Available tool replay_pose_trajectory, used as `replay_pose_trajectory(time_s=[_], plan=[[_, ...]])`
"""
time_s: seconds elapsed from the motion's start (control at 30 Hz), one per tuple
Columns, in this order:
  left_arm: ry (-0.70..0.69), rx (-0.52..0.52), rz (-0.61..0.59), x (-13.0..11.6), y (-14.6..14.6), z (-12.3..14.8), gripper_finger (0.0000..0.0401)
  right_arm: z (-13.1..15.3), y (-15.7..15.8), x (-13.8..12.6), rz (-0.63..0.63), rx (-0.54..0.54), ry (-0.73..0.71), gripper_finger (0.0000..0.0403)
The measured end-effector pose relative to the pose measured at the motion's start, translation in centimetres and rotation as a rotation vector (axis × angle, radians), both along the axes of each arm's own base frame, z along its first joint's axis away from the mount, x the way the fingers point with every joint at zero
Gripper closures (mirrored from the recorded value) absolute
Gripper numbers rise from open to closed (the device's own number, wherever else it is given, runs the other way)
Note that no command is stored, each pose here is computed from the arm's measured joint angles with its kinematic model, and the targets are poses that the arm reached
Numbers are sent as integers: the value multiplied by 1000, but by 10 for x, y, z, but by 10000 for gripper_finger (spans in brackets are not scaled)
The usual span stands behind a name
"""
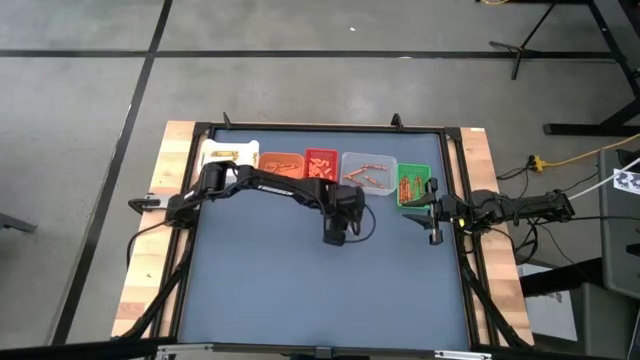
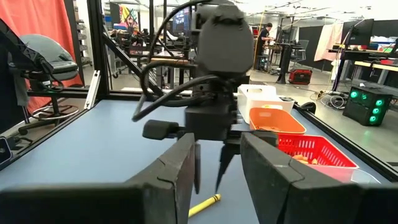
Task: Sort crayons
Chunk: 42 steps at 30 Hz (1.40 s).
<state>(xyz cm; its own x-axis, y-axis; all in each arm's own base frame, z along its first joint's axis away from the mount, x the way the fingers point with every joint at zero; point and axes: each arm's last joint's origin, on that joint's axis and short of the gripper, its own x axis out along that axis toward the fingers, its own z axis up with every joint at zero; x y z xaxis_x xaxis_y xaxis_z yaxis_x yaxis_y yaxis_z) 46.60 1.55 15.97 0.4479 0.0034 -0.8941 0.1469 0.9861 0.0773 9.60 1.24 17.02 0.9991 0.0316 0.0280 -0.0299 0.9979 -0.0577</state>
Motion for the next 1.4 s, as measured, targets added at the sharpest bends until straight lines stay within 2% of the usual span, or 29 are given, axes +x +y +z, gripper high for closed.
replay_pose_trajectory(time_s=[0.13, 0.5, 1.0, 1.4], plan=[[-29, -10, 15, 1, 9, -1, 292, 0, 0, 0, 0, 0, 1, 272], [12, -56, 27, -11, 21, -26, 292, 0, 0, 0, 0, 0, 1, 272], [24, -76, 23, -14, 21, -30, 294, 0, 0, 0, 0, -1, 1, 272], [27, -80, 20, -15, 21, -30, 366, 0, 0, 0, 0, 0, 1, 272]])
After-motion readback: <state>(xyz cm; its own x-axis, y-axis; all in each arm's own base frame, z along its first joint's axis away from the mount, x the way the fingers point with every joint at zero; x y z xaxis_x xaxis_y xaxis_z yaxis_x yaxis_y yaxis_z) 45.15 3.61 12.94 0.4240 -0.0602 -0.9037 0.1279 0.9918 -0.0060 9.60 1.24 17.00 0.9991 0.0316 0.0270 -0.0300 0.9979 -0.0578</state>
